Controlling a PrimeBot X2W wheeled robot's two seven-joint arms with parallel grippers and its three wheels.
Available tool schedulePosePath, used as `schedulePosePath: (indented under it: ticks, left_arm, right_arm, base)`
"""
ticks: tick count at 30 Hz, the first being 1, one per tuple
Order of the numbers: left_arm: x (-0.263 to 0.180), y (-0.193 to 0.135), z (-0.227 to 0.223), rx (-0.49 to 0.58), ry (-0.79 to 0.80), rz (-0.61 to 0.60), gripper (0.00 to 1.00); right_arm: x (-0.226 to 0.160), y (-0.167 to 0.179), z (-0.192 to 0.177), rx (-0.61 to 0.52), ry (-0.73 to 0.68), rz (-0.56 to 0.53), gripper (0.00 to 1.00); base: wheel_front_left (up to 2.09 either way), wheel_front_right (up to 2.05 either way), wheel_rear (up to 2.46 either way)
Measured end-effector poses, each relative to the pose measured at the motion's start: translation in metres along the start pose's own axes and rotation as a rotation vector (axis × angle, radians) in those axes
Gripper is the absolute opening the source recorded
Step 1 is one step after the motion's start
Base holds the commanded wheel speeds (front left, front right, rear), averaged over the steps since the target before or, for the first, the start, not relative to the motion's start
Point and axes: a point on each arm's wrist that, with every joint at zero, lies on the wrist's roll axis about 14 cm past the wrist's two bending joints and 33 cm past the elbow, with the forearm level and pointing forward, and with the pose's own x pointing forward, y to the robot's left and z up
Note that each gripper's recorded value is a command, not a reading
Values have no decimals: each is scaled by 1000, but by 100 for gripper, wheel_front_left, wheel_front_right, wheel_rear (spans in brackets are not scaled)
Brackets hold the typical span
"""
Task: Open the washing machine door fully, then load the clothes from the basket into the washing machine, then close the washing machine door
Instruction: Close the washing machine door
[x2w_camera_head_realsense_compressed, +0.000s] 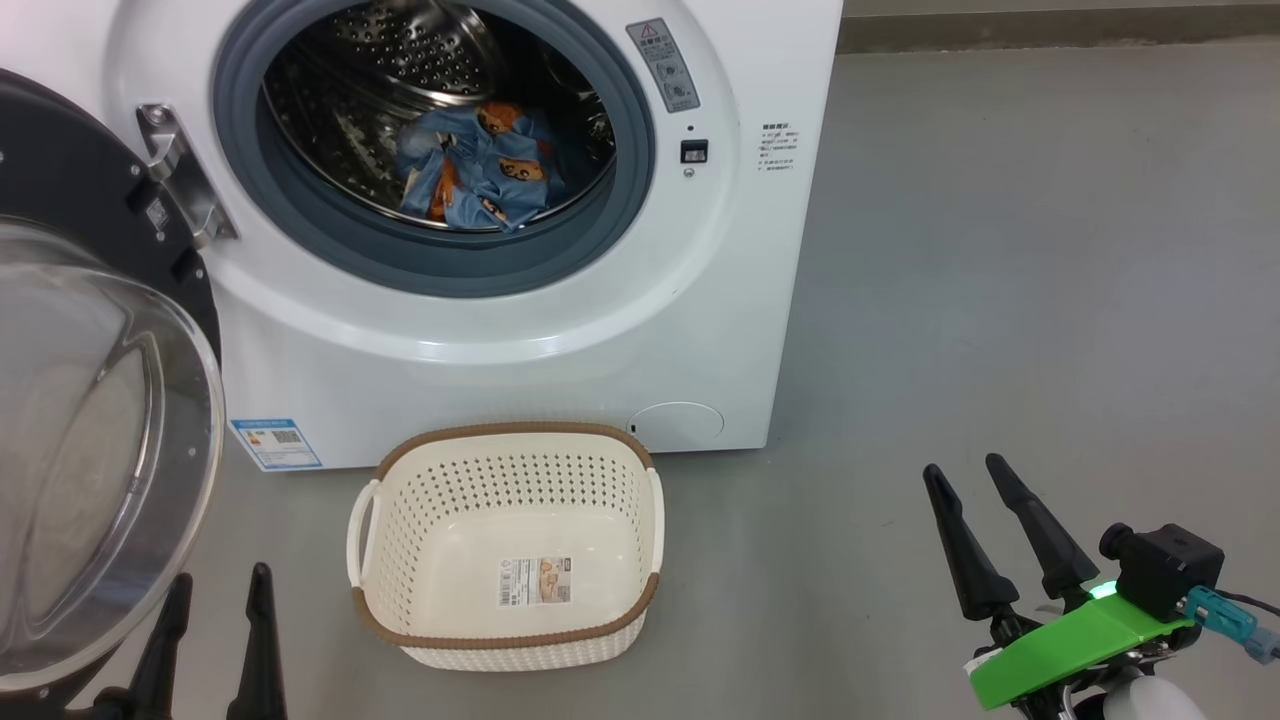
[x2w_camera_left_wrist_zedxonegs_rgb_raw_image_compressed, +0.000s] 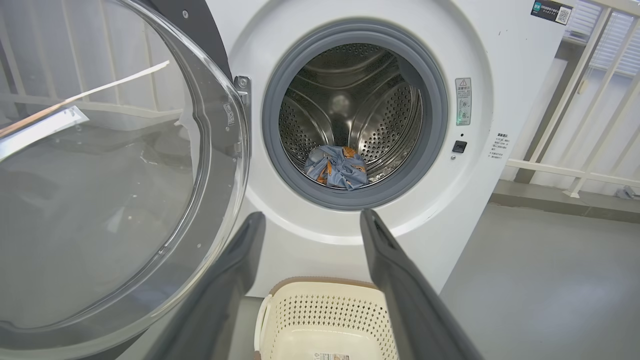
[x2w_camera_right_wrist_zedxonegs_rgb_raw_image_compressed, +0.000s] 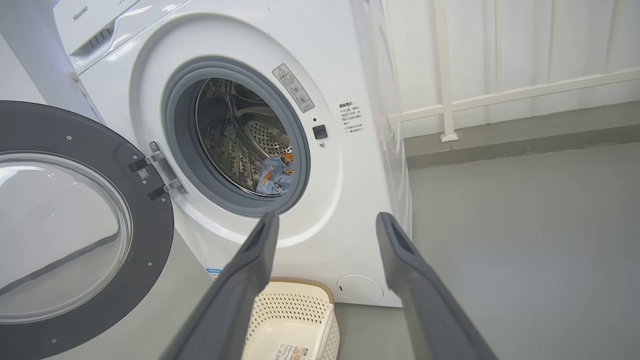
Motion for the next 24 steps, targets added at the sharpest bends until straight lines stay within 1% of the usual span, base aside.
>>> schedulePosePath:
  ticks: [24]
  left_arm:
    - [-4, 5, 1, 7, -1, 16, 100]
  right_arm:
    - [3, 4, -1, 1, 1, 14, 100]
  base:
    - [0, 0, 0]
